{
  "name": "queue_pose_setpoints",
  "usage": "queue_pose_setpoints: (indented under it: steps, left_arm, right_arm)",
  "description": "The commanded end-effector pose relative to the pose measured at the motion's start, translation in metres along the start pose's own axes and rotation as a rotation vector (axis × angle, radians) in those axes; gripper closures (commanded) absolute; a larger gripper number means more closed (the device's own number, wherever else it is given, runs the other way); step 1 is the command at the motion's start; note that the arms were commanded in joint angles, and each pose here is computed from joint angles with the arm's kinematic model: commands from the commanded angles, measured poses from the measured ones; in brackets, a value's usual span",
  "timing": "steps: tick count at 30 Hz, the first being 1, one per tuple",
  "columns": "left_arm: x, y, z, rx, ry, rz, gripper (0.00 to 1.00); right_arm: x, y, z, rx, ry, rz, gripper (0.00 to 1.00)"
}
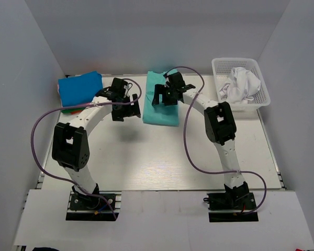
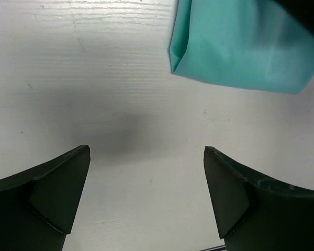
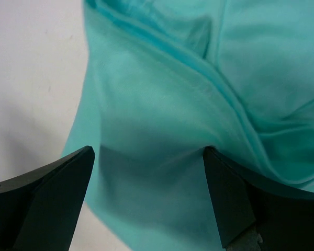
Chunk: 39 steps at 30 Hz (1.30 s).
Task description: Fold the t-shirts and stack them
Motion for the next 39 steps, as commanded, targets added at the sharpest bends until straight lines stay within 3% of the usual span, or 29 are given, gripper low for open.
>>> queue_pose_setpoints:
  steps: [1, 4, 8, 13, 15, 16, 17, 18, 20, 24, 25, 31, 34, 36, 39]
  left_arm:
    - [0.003, 0.011, -0.006, 0.054, 0.022, 0.0, 0.0]
    - [0.003, 0.012, -0.007, 0.074, 0.021, -0.008, 0.0]
    - [0.001, 0.012, -0.012, 0.05, -0.017, -0.03, 0.0]
    - [-0.012, -0.002, -0.023, 0.094, -0.047, -0.05, 0.0]
    - [-0.02, -0.012, -0.031, 0.123, -0.075, -0.05, 0.0]
    - [-0.022, -0.017, -0.032, 0.128, -0.076, -0.039, 0.0]
    - [-0.024, -0.026, -0.036, 0.137, -0.085, -0.017, 0.0]
    - [-0.026, -0.032, -0.036, 0.138, -0.097, -0.019, 0.0]
    - [-0.023, -0.046, -0.041, 0.161, -0.116, 0.006, 0.0]
    - [-0.025, -0.066, -0.044, 0.174, -0.117, 0.02, 0.0]
    - [-0.023, -0.077, -0.043, 0.174, -0.114, 0.048, 0.07]
    - [-0.021, -0.099, -0.036, 0.138, -0.111, 0.043, 0.19]
    - [-0.019, -0.105, -0.03, 0.097, -0.109, 0.035, 0.31]
    - [-0.011, -0.113, -0.02, 0.057, -0.105, 0.057, 0.33]
    - [-0.004, -0.117, -0.018, 0.047, -0.124, 0.063, 0.35]
  right_arm:
    - [-0.045, -0.005, -0.014, 0.102, 0.035, -0.165, 0.1]
    - [-0.069, -0.008, -0.032, 0.178, 0.034, -0.285, 0.1]
    - [-0.094, 0.006, -0.035, 0.117, 0.093, -0.353, 0.1]
    - [-0.096, 0.064, -0.009, 0.073, 0.17, -0.377, 0.1]
    - [-0.067, 0.075, -0.013, 0.107, 0.101, -0.303, 0.1]
    - [-0.07, 0.094, -0.007, 0.115, 0.09, -0.329, 0.1]
    - [-0.034, 0.084, -0.016, 0.133, 0.051, -0.237, 0.1]
    - [-0.038, 0.106, -0.01, 0.131, 0.049, -0.268, 0.1]
    - [-0.005, 0.104, -0.016, 0.133, 0.018, -0.18, 0.1]
    - [0.02, 0.114, -0.019, 0.119, -0.002, -0.077, 0.1]
    - [0.024, 0.114, -0.02, 0.124, -0.006, -0.06, 0.1]
    - [0.051, 0.107, -0.027, 0.162, -0.008, 0.041, 0.1]
    - [0.069, 0.097, -0.03, 0.15, -0.045, 0.099, 0.13]
    - [0.074, 0.091, -0.029, 0.12, -0.053, 0.113, 0.21]
    - [0.082, 0.081, -0.033, 0.126, -0.076, 0.141, 0.23]
Point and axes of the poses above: each gripper's point midway between its finger pads, its own y axis back along the fingers, its own z axis along the line the jaws close on, x = y × z, the point moved 8 cm from there along y, back along the fingers, and after that the axes turned 12 degrees about y, right-handed, at the moved point
